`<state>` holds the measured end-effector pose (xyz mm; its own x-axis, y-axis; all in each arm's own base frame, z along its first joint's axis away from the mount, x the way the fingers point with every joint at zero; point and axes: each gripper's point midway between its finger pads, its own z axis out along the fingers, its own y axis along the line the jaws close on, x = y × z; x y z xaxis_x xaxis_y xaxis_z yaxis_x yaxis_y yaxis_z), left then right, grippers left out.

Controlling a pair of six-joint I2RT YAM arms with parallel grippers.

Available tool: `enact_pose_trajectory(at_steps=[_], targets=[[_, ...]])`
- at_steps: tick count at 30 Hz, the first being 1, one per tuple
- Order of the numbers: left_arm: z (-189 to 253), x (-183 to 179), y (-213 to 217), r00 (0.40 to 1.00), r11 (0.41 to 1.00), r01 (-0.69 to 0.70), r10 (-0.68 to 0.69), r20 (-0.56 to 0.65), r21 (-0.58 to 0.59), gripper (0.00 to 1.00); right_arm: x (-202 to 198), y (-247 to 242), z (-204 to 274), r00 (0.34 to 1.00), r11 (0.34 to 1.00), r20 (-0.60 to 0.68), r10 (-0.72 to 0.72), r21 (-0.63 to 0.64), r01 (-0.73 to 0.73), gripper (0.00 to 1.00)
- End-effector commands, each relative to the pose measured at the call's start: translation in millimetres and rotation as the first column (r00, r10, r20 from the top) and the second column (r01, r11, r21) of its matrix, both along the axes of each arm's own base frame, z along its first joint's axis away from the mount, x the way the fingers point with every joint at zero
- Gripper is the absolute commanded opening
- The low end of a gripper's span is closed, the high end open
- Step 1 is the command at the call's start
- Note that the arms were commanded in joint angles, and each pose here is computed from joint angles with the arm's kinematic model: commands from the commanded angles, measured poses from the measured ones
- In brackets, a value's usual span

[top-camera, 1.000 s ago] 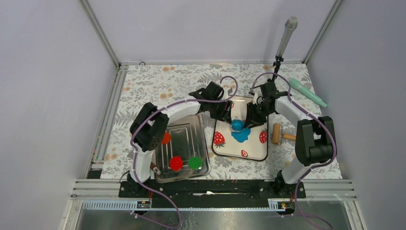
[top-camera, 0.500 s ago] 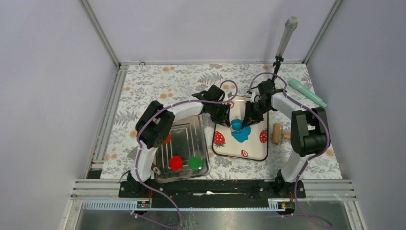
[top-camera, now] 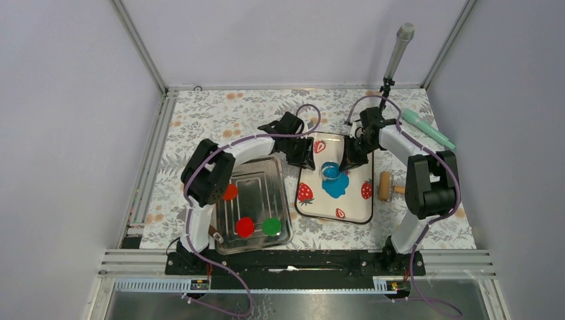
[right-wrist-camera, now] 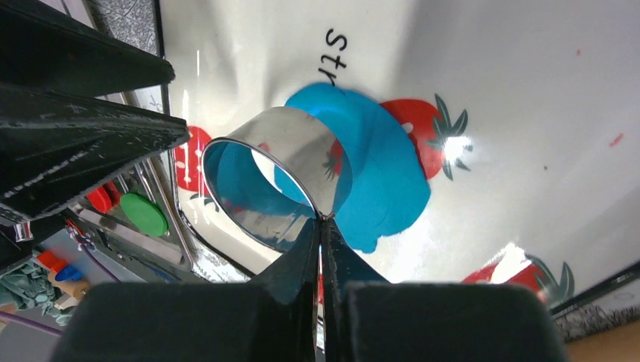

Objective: Roll out the dumpling wrappers from the dough

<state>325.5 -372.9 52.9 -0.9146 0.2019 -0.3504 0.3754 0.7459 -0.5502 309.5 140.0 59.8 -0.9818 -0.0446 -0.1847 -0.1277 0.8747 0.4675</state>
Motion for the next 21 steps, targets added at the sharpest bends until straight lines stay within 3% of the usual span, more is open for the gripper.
enact_pose_trajectory(at_steps=[1, 10, 16, 21], targets=[[57, 6, -7, 0.995, 0.993, 0.005, 0.007, 0.100, -0.121, 0.44, -4, -4, 34, 0.998, 1.000, 0.069, 0.011, -0.005, -0.011, 0.00], [68, 3, -30, 0.993, 0.980, 0.055, -0.034, 0.109, -0.194, 0.42, -30, -22, 22, 0.999, 0.999, 0.042, 0.012, -0.040, -0.010, 0.00], [61, -5, -53, 0.990, 0.976, 0.105, -0.085, 0.114, -0.189, 0.34, -31, -28, 15, 1.000, 0.999, 0.026, 0.002, -0.039, -0.001, 0.00], [51, -10, -63, 0.990, 0.976, 0.120, -0.103, 0.096, -0.183, 0.43, -27, -26, 12, 1.000, 1.000, 0.026, -0.004, -0.030, 0.005, 0.00]])
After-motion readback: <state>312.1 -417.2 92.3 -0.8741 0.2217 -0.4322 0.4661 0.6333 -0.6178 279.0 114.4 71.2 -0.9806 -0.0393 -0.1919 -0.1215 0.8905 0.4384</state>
